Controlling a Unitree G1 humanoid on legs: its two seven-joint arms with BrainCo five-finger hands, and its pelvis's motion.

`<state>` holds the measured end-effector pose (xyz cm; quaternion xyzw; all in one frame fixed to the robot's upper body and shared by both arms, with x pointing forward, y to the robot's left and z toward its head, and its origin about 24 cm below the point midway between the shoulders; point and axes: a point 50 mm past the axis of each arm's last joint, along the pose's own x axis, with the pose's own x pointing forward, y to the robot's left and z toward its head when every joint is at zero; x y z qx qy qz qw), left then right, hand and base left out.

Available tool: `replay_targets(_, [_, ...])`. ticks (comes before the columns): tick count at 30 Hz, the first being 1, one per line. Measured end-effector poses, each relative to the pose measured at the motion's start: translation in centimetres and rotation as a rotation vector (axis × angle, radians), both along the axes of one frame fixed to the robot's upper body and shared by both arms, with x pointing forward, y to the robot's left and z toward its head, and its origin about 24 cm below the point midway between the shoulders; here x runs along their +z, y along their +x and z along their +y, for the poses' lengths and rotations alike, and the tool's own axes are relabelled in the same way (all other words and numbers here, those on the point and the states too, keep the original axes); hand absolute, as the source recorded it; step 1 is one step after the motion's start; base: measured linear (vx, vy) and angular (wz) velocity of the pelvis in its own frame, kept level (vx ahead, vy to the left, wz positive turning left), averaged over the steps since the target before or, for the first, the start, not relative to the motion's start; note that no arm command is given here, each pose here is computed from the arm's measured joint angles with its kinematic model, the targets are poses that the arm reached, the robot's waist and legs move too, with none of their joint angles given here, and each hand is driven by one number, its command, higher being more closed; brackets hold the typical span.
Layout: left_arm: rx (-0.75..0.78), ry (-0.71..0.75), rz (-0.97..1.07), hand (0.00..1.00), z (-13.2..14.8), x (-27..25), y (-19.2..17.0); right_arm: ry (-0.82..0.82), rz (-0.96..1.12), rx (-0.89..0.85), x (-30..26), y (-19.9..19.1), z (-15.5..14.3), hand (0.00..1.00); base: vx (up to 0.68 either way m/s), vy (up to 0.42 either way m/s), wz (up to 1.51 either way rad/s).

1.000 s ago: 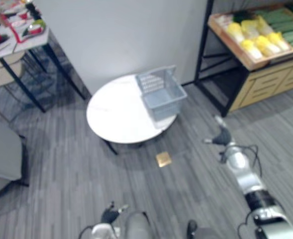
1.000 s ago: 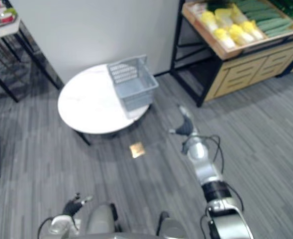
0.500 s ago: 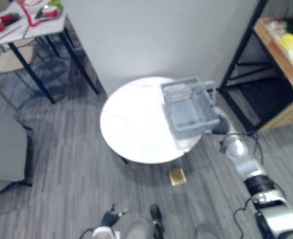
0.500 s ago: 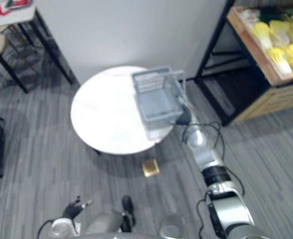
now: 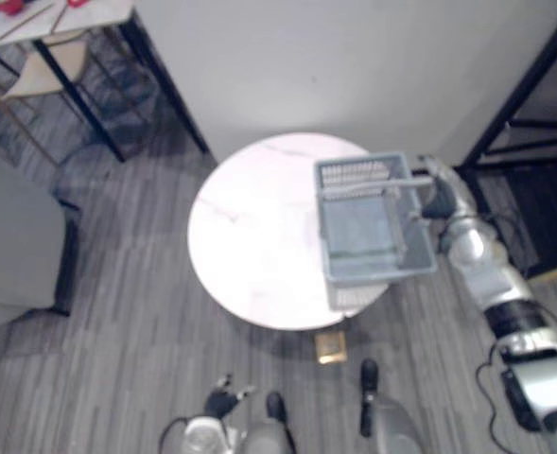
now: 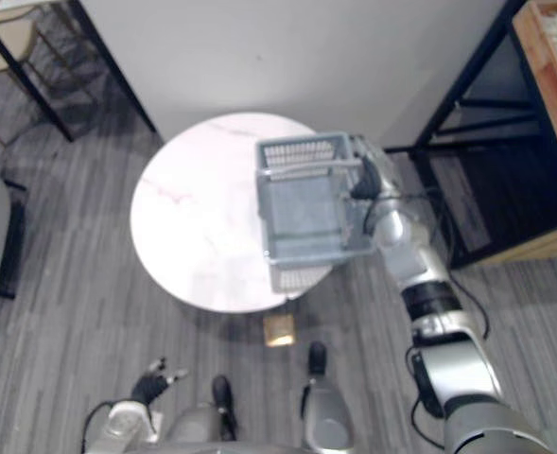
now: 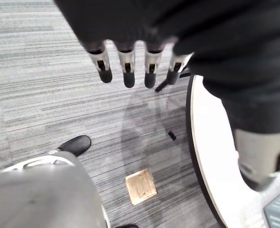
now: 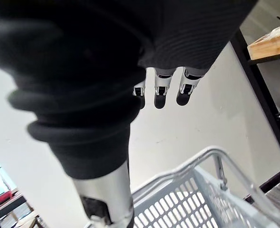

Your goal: Pick vegetable in the basket

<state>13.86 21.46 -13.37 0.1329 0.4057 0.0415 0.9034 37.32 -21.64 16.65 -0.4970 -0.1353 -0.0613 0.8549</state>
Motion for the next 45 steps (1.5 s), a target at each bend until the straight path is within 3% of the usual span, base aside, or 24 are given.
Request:
replay_targets(8, [-0.016, 0.002, -0.048, 0.0, -0.2, 0.5, 1.1, -0.075, -0.173, -0.006, 7.5, 1.7, 0.3, 0.0, 0.02, -0.004, 0.1])
replay_targets(24, [-0.006, -0.024, -0.134, 0.0, -0.5, 1.6, 2.9, -0.142, -0.285, -0.066, 13.1, 2.0, -0.6, 0.0, -0.01, -0.009, 0.07])
replay_targets(25, [-0.01, -0.024, -0.149, 0.0, -0.6, 1.7, 3.2, -0.143, -0.277, -0.071, 12.9, 2.0, -0.7, 1.0, 0.0, 0.0, 0.0])
replay_targets(38, [-0.045, -0.045, -0.231, 0.0, -1.7, 3.0, 5.8, -0.211, -0.305, -0.105, 14.2, 2.5, -0.7, 1.0, 0.0, 0.0, 0.0])
replay_targets(45, [-0.039, -0.075, -0.246, 0.0, -2.5, 3.1, 5.7, -0.23, -0.152, -0.133, 9.4, 2.7, -1.9, 1.0, 0.04, 0.004, -0.11])
